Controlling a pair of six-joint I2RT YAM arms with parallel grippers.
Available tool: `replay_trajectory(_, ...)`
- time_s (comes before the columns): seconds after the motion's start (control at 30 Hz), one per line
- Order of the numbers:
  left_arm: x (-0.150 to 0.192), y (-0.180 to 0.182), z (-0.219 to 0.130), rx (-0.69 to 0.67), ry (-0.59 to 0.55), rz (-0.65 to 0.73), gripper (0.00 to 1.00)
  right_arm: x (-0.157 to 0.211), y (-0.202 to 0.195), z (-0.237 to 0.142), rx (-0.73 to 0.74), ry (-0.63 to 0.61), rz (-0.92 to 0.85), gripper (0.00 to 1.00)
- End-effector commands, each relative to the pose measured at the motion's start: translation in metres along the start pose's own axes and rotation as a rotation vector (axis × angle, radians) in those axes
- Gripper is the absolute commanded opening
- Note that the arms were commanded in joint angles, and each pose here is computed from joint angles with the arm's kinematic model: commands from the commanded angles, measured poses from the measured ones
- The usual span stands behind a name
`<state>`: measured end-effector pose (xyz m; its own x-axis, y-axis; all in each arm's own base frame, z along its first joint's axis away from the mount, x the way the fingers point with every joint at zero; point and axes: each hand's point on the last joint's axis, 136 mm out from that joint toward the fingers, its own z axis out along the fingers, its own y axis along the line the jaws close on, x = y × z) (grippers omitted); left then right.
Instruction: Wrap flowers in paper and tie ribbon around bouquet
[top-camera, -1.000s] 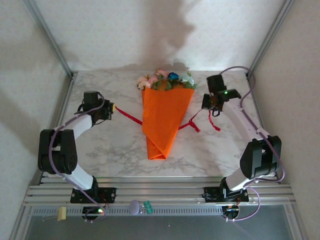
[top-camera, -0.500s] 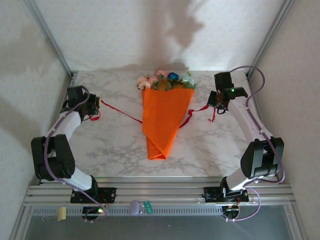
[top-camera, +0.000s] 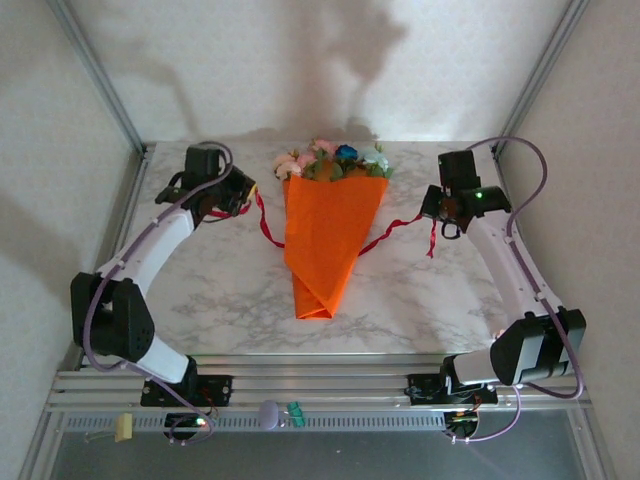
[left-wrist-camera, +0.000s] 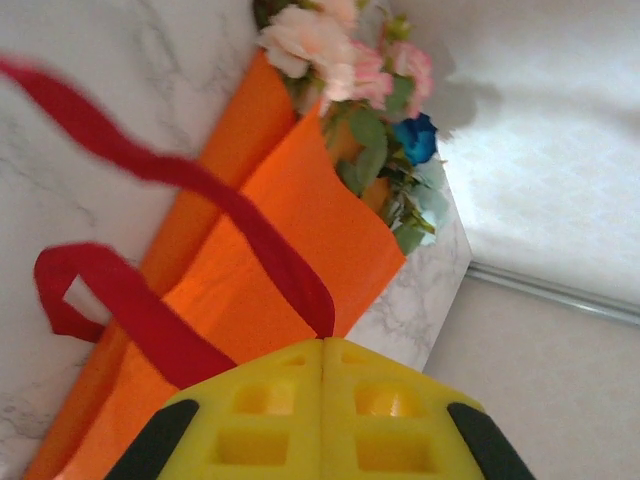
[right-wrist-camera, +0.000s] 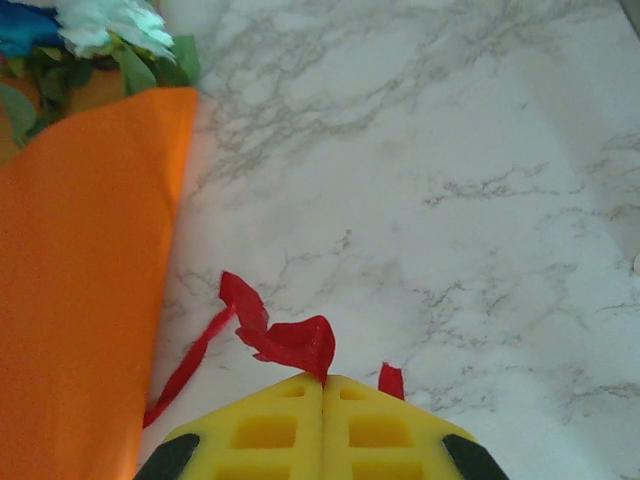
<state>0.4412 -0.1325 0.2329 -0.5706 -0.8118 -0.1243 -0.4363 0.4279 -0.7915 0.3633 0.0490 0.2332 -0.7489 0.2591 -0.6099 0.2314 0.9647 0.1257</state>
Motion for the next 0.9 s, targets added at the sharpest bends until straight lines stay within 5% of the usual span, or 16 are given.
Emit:
replay_trajectory(0.0, 0.019, -0.035, 0.009, -0.015, 0.019, 0.134, 0.00, 0.007, 0.013, -0.010, -0.032, 0.009, -0.035, 0.00)
replay_trajectory(0.13, 0.076, -0.057, 0.043, -0.082, 0.130, 0.310, 0.00, 0.033, 0.029, -0.006, -0.080, 0.067, -0.053, 0.00)
replay_trajectory(0.37, 0.219, -0.035, 0.125, -0.178, 0.451, 0.718, 0.00, 0.086, 0.054, 0.001, -0.142, 0.157, -0.104, 0.00)
replay_trajectory(0.47, 0.258, -0.039, 0.146, -0.128, 0.494, 0.820, 0.11, 0.101, 0.057, 0.001, -0.155, 0.177, -0.115, 0.00)
replay_trajectory(0.7, 0.241, -0.073, 0.139, -0.094, 0.379, 0.758, 0.67, 0.116, 0.057, -0.003, -0.168, 0.201, -0.143, 0.00)
replay_trajectory(0.87, 0.199, -0.078, 0.104, -0.191, 0.233, 0.727, 0.71, 0.121, 0.054, -0.004, -0.168, 0.213, -0.154, 0.00)
